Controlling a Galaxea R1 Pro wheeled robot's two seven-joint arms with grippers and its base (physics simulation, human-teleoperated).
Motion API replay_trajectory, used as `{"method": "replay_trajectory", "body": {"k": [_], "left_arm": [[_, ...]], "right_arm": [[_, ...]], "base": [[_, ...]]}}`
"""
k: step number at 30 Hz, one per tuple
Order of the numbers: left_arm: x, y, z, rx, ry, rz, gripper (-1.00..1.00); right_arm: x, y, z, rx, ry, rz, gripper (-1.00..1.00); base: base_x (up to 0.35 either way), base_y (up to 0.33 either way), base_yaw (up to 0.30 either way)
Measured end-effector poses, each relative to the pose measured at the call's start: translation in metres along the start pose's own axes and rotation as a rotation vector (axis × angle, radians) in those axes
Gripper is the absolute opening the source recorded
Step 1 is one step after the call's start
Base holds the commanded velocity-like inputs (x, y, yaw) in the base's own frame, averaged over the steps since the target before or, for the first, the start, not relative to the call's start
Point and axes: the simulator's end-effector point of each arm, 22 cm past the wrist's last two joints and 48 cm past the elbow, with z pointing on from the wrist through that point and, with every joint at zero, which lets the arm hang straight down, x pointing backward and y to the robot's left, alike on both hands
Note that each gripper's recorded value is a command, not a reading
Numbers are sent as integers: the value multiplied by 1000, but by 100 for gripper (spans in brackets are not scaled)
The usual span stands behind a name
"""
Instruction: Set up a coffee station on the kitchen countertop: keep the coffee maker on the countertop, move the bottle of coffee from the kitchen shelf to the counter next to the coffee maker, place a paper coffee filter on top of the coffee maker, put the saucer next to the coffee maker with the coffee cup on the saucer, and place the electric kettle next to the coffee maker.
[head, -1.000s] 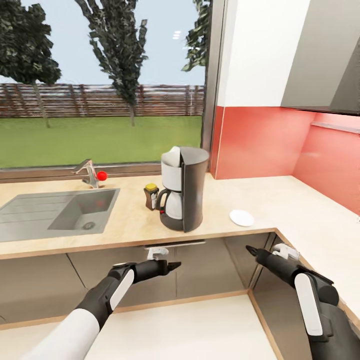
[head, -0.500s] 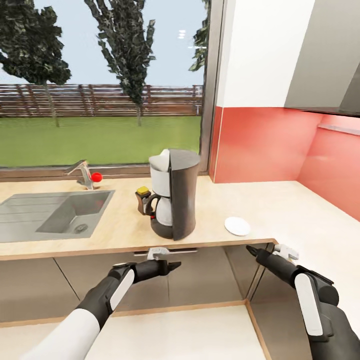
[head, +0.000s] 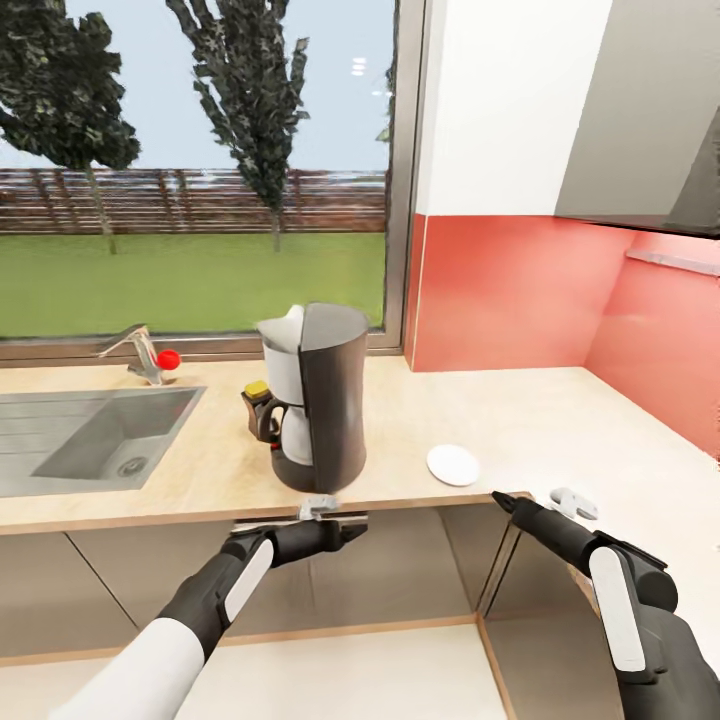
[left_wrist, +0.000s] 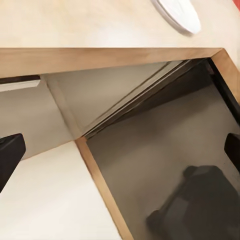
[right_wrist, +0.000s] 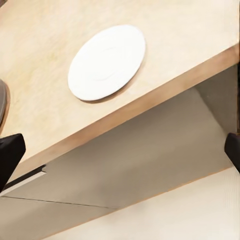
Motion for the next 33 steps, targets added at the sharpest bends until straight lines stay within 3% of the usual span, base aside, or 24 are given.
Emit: {"method": "replay_trajectory", "body": {"k": [4, 8, 14, 21, 33], "left_arm": [[-5, -6, 2, 7, -5, 1, 100], [-35, -24, 6, 27, -69, 6, 100], [-31, -53, 13, 104, -109, -30, 100], [-40, -90, 19, 195, -159, -47, 100], [-79, -108, 23, 184, -245, -23, 100]], "right_arm": [[2, -1, 1, 2, 3, 13, 100], [6, 4, 2, -1, 8, 30, 100], [15, 18, 5, -37, 21, 33, 100], [15, 17, 6, -35, 21, 37, 100], [15, 17, 5, -32, 20, 37, 100]], "base": [[1, -56, 0], [0, 0, 0], [0, 0, 0], [0, 0, -83], [0, 0, -254]]}}
